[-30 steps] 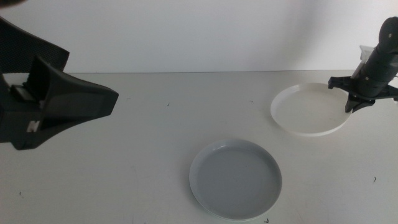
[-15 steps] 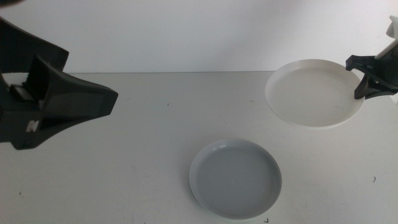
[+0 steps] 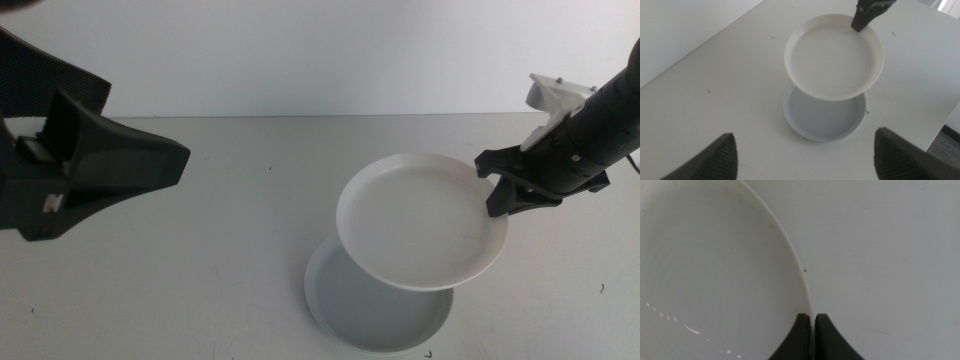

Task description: Stack the three bowls on top of each other.

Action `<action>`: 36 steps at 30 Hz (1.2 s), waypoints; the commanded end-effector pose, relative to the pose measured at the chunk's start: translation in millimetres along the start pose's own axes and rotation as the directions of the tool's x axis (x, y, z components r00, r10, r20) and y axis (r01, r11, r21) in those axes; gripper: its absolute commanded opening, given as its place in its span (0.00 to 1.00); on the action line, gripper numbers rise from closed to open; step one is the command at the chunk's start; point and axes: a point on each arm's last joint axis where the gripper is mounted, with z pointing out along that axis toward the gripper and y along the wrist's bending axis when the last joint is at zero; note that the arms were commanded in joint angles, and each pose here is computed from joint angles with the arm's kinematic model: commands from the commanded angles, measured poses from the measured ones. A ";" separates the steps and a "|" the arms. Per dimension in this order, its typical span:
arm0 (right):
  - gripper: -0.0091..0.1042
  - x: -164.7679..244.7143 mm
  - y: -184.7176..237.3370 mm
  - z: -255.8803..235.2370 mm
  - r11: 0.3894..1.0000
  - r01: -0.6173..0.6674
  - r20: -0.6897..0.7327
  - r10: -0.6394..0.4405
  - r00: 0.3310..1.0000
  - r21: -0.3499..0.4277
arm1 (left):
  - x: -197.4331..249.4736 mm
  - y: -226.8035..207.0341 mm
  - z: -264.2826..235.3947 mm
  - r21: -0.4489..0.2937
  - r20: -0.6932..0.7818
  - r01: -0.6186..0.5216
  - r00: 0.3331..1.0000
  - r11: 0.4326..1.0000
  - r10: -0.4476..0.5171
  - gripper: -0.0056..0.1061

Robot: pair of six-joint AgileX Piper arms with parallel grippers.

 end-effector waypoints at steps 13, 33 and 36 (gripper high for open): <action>0.07 15.6 47.1 24.1 0.991 0.126 0.085 -0.122 0.989 -0.050 | -10.8 -0.5 -8.9 -0.008 0.095 0.007 0.995 1.000 -0.007 0.99; 0.07 15.7 36.2 76.7 0.993 0.116 -0.043 -0.117 0.992 -0.019 | -10.9 -0.5 -9.0 -0.009 0.096 0.007 0.995 1.000 -0.007 0.99; 0.07 15.7 36.1 77.1 0.993 0.116 -0.044 -0.116 0.992 -0.019 | -10.9 -0.5 -9.0 -0.009 0.096 0.007 0.995 1.000 -0.007 0.99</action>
